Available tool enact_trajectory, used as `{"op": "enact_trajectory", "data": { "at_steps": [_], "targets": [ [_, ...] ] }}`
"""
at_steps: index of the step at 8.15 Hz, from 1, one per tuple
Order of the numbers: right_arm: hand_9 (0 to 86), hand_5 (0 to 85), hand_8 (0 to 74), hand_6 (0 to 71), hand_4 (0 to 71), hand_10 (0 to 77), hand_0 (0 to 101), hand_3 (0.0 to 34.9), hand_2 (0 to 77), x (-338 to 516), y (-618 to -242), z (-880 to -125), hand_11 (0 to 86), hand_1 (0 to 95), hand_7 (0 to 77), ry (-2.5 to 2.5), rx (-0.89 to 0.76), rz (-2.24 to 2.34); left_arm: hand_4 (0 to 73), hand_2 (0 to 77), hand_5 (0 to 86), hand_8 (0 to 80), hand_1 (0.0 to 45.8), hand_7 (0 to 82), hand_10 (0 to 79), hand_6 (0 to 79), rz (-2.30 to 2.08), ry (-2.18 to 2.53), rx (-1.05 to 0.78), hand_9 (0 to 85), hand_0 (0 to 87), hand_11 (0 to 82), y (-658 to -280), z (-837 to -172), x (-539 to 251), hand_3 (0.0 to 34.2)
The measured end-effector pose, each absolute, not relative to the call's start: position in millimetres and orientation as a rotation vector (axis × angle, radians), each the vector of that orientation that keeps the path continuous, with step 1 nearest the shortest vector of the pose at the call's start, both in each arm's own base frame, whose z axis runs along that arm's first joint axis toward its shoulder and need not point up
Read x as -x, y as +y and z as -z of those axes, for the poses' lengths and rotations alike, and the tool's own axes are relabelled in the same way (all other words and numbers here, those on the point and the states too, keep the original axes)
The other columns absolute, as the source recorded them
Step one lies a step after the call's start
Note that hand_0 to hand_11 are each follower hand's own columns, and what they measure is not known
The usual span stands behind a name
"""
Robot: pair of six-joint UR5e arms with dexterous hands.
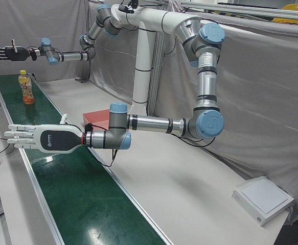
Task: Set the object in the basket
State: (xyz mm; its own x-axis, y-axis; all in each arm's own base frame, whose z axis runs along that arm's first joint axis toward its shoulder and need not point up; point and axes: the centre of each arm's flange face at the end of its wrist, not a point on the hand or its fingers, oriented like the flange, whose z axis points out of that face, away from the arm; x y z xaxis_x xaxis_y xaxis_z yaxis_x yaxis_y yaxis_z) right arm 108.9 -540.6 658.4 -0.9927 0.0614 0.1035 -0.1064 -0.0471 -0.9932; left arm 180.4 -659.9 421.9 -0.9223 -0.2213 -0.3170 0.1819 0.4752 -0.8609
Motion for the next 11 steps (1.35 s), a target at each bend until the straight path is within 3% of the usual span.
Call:
{"op": "enact_trajectory", "data": {
  "at_steps": [11],
  "targets": [
    [0.0,0.0,0.0,0.0,0.0,0.0,0,0.3,0.5,-109.1,-540.5,-658.5,0.0,0.0,0.5,-2.084,-0.050,-2.193,2.7,0.0,7.6,0.0,8.7,0.5,4.9,1.1,1.435,2.340,0.033,1.1,54.1,9.3,-660.2,-422.6,-180.6,0.0]
  ]
}}
